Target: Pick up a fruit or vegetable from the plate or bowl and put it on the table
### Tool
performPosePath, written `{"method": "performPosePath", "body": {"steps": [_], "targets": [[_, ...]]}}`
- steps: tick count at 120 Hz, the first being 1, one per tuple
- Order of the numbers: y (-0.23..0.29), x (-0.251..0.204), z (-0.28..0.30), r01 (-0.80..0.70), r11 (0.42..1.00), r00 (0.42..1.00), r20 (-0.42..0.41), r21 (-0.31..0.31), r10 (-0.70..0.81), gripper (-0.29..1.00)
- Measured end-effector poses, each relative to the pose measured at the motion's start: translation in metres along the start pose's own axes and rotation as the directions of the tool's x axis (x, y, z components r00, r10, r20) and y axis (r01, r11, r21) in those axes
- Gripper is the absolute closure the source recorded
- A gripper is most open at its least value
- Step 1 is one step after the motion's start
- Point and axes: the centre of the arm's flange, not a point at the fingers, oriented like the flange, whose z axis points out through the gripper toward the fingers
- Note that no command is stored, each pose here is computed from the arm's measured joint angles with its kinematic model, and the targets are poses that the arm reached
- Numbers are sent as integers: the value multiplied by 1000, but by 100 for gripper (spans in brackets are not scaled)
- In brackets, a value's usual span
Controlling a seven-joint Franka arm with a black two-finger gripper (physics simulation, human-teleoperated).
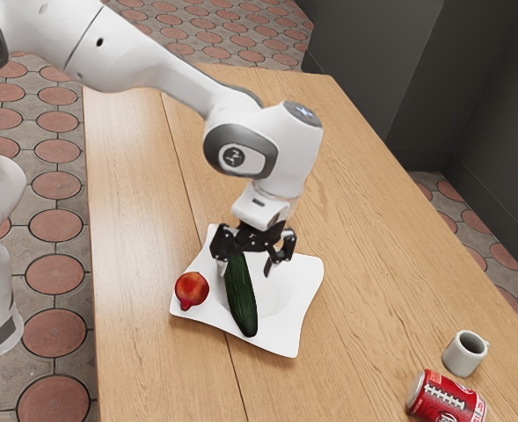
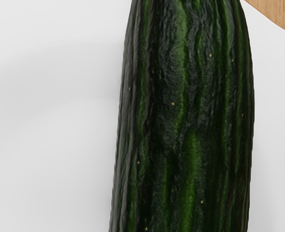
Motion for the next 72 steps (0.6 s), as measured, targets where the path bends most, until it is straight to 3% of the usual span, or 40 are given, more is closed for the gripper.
{"method": "performPosePath", "body": {"steps": [72], "targets": [[-5,0,24,-34,999,999,12,-14,35,0]]}}
